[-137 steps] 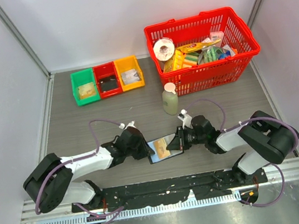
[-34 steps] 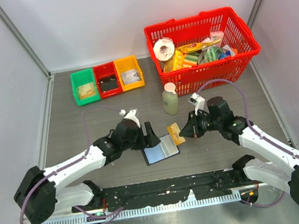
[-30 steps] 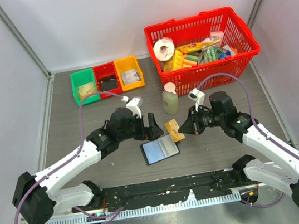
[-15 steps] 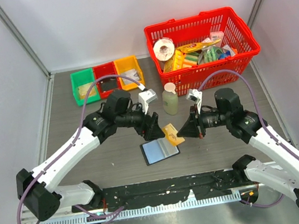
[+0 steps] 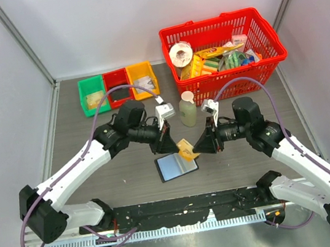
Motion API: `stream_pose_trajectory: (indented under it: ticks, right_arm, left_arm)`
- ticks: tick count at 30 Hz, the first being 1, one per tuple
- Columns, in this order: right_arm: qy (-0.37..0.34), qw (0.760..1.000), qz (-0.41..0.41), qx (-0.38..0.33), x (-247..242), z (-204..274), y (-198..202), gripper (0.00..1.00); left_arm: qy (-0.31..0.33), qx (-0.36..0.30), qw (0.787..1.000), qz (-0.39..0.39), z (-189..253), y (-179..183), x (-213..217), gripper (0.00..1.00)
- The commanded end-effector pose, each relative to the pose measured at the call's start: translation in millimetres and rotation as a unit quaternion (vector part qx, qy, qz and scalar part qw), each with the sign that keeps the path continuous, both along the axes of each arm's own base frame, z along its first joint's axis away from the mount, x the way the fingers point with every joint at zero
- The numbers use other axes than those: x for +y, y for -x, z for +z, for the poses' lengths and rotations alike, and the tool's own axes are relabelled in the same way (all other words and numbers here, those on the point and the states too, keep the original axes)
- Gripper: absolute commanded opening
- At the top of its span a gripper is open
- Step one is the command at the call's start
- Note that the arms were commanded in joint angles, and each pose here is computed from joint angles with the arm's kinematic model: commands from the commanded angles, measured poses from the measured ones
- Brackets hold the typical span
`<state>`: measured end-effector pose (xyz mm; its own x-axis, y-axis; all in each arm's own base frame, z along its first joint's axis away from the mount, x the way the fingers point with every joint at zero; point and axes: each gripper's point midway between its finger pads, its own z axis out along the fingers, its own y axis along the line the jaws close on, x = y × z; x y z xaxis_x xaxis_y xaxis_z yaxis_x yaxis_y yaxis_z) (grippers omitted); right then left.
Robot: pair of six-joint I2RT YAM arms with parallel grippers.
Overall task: Take the credit cards out of the card holder
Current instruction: Remove the credit card from the card holder, then place the credit card in the storage box.
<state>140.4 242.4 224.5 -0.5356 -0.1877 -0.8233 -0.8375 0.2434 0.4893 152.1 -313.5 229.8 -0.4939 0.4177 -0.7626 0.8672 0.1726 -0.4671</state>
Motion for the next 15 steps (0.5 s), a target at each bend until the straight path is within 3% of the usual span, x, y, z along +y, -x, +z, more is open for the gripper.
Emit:
stream_pose_trajectory:
  ticks: [1, 4, 7, 11, 15]
  right_arm:
    - [-0.013, 0.998, -0.042, -0.040, 3, 20, -21, 0.38]
    - [0.003, 0.995, -0.089, -0.034, -1, 13, -36, 0.56]
    - [0.021, 0.991, -0.131, -0.034, -6, 5, -49, 0.71]
    - [0.041, 0.983, -0.175, -0.026, -14, -6, -63, 0.78]
    - [0.047, 0.979, -0.196, -0.026, -18, -14, -67, 0.81]
  left_arm:
    - [0.017, -0.034, 0.995, 0.094, 12, -37, 26, 0.00]
    - [0.014, -0.031, 0.978, 0.206, 11, -78, 63, 0.00]
    - [-0.017, -0.042, 0.937, 0.346, 8, -126, 117, 0.00]
    - [-0.060, -0.033, 0.841, 0.537, 3, -188, 211, 0.00]
    - [-0.084, 0.013, 0.766, 0.638, -10, -233, 285, 0.00]
